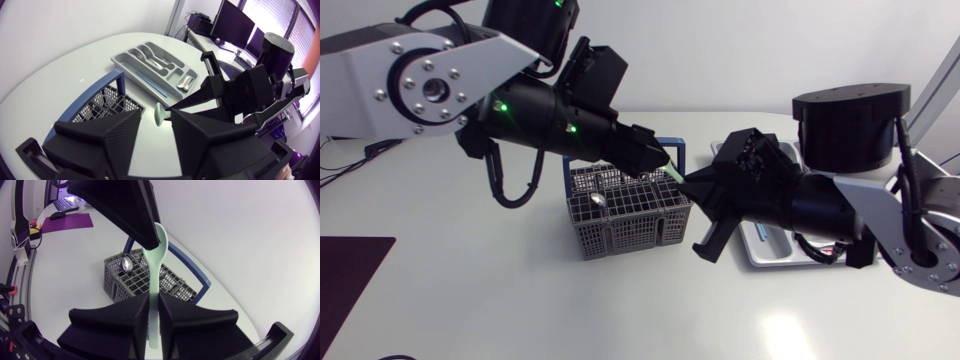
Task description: Unload the cutlery basket into the drawer organizer.
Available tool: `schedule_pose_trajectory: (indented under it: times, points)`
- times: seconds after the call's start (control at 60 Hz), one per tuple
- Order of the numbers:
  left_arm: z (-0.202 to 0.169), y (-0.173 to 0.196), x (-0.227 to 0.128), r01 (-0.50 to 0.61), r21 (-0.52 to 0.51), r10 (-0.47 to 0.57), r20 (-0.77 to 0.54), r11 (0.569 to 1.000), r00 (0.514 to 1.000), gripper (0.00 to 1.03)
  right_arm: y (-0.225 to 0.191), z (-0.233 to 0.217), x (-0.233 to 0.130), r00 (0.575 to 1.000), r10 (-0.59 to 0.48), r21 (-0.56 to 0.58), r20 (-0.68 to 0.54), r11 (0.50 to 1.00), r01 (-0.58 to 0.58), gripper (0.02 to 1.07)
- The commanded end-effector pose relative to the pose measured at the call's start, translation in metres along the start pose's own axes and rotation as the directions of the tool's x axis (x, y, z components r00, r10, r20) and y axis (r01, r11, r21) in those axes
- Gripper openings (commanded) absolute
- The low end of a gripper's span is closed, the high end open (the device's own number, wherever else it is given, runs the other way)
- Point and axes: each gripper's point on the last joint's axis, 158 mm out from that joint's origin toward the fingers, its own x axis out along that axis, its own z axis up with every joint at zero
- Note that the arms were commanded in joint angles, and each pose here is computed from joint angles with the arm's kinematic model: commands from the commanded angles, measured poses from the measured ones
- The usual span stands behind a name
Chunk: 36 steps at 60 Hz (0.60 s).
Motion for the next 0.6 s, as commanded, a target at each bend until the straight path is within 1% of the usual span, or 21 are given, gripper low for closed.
schedule_pose_trajectory:
  times: [0.0,0.133,0.233,0.317,0.417,0.517,0.583]
  points:
    - [0.029,0.002,-0.027,-0.010,0.001,0.010,0.086,1.000,0.996,0.99,0.003,-0.003,-0.006,1.000,0.012,-0.026,0.003,1.000,-0.012,0.12]
    - [0.039,0.018,-0.043,-0.047,-0.015,0.049,0.123,0.999,0.991,0.99,-0.001,-0.020,-0.018,0.999,0.029,-0.056,-0.014,0.998,-0.029,0.13]
    - [0.039,0.040,-0.052,-0.091,-0.046,0.096,0.131,0.995,0.987,0.99,-0.006,-0.039,-0.027,0.998,0.035,-0.091,-0.044,0.995,-0.039,0.14]
    - [0.031,0.056,-0.053,-0.136,-0.051,0.140,0.105,0.989,0.985,0.99,-0.010,-0.057,-0.038,0.996,0.058,-0.111,-0.064,0.992,-0.065,0.14]
    - [0.017,0.070,-0.049,-0.160,-0.050,0.163,0.062,0.986,0.985,0.99,-0.016,-0.077,-0.051,0.993,0.073,-0.126,-0.090,0.988,-0.084,0.14]
    - [-0.005,0.077,-0.040,-0.170,0.007,0.170,-0.004,0.985,0.985,0.99,-0.019,-0.098,-0.064,0.989,0.079,-0.172,-0.125,0.980,-0.100,0.14]
    - [-0.018,0.085,-0.036,-0.196,0.074,0.199,-0.035,0.978,0.979,0.99,-0.023,-0.115,-0.073,0.983,0.084,-0.204,-0.161,0.972,-0.116,0.14]
